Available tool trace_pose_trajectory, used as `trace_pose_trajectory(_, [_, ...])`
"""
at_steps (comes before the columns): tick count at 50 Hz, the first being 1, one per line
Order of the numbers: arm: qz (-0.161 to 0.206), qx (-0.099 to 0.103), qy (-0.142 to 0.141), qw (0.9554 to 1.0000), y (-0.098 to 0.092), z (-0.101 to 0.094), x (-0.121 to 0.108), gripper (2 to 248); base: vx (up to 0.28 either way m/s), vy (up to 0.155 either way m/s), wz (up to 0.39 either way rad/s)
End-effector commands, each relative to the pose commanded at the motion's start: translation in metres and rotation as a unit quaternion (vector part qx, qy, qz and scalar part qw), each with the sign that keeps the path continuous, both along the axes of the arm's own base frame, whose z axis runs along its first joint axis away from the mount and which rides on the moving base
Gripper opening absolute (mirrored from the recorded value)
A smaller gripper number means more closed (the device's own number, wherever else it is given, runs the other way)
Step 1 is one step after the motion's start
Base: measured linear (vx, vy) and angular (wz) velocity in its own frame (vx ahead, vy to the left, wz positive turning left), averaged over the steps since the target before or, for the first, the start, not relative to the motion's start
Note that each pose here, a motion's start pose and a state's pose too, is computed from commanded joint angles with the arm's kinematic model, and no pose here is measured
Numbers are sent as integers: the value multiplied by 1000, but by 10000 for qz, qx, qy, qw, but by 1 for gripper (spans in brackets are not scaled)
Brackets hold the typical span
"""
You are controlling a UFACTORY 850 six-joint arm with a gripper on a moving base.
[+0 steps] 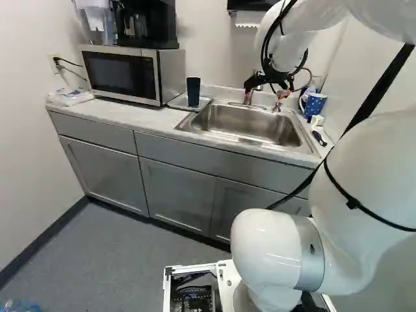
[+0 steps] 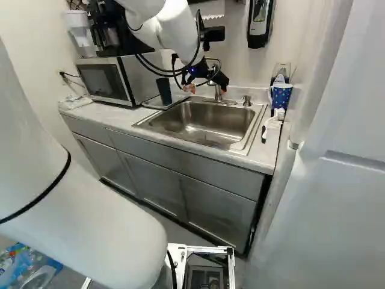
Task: Rinse the cup and place it in the tray
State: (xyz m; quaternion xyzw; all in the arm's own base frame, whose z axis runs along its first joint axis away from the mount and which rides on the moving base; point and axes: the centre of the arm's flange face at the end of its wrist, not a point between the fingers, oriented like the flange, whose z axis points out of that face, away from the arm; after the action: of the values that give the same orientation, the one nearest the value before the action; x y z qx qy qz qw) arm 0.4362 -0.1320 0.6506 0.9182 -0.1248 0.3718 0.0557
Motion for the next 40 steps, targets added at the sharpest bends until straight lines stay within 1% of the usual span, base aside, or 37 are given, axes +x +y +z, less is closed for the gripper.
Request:
trace_pose_trajectory(32, [0, 0, 0, 10000, 0, 0, 0, 247, 0, 0, 0])
trace_pose_trajectory(40, [0, 0, 0, 10000, 0, 0, 0, 247, -5, 53, -14])
